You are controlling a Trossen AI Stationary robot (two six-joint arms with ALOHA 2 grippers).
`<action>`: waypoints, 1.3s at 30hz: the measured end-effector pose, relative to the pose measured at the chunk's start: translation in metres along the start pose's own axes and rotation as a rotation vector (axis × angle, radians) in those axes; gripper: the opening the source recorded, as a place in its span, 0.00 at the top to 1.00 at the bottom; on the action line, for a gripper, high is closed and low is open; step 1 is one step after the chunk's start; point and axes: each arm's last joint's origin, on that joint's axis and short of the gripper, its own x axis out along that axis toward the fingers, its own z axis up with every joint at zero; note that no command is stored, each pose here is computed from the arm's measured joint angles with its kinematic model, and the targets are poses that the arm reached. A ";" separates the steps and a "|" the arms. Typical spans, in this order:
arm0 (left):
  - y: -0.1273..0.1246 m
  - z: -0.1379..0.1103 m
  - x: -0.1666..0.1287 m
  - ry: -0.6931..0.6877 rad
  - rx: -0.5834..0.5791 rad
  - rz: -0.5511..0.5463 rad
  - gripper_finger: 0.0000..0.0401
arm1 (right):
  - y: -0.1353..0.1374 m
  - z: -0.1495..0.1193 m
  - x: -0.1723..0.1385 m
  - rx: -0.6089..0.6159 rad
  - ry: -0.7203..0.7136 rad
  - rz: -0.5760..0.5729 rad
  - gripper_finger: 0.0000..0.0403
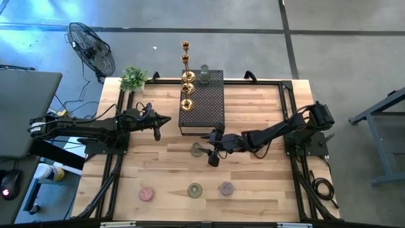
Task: Pick & Place candle stick holders
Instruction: Put the left transparent candle holder on the shelf aligned with the other transparent candle holder
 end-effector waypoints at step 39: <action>0.000 -0.002 0.000 0.017 0.002 0.001 0.98 | 0.002 -0.018 0.055 -0.049 0.181 -0.009 0.51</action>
